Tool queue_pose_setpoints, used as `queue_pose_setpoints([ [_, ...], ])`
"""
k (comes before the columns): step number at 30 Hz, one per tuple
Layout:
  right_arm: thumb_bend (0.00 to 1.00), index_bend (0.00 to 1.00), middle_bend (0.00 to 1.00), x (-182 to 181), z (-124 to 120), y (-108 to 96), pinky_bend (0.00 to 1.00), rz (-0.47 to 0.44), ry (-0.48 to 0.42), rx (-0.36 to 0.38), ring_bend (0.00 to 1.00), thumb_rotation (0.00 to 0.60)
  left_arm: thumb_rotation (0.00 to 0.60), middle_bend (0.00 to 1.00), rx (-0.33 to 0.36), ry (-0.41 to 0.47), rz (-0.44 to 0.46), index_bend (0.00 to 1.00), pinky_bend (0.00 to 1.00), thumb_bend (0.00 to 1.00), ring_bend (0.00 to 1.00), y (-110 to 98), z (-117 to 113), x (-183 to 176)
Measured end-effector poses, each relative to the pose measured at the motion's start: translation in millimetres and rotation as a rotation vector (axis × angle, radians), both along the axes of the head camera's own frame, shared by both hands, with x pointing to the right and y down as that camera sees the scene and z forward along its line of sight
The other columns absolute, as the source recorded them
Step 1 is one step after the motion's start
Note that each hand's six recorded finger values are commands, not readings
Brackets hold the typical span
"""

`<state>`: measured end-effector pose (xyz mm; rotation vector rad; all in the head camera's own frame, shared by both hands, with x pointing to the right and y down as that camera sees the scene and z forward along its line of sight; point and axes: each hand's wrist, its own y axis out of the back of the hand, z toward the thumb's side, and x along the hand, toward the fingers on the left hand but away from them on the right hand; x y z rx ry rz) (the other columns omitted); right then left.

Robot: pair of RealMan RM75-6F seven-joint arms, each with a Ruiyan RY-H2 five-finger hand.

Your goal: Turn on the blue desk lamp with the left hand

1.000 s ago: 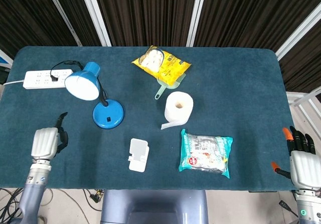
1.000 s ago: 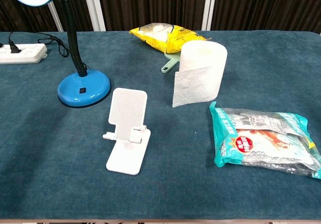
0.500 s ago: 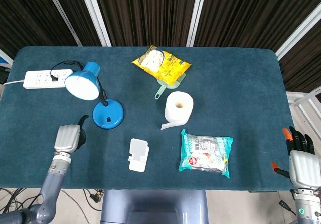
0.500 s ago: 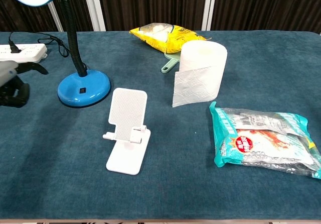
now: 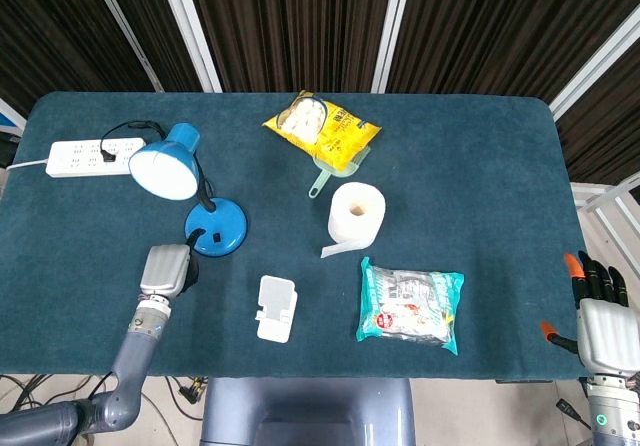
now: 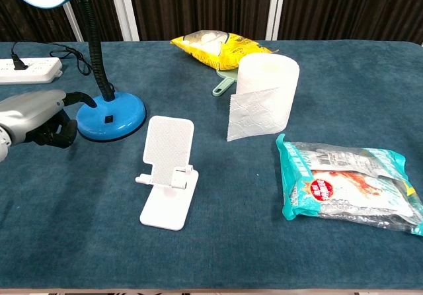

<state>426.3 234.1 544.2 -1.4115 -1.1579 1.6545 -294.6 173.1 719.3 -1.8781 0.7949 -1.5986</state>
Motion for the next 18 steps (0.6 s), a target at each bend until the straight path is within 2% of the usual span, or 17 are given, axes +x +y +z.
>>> queue_pose_setpoints([
  [18, 0.25, 0.06, 0.02, 1.0, -1.0, 0.2, 0.04, 0.001, -0.002, 0.002, 0.06, 0.600, 0.600, 0.81, -0.009, -0.013, 0.026, 0.24, 0.91, 0.66, 0.78, 2.6, 8.5, 12.3],
])
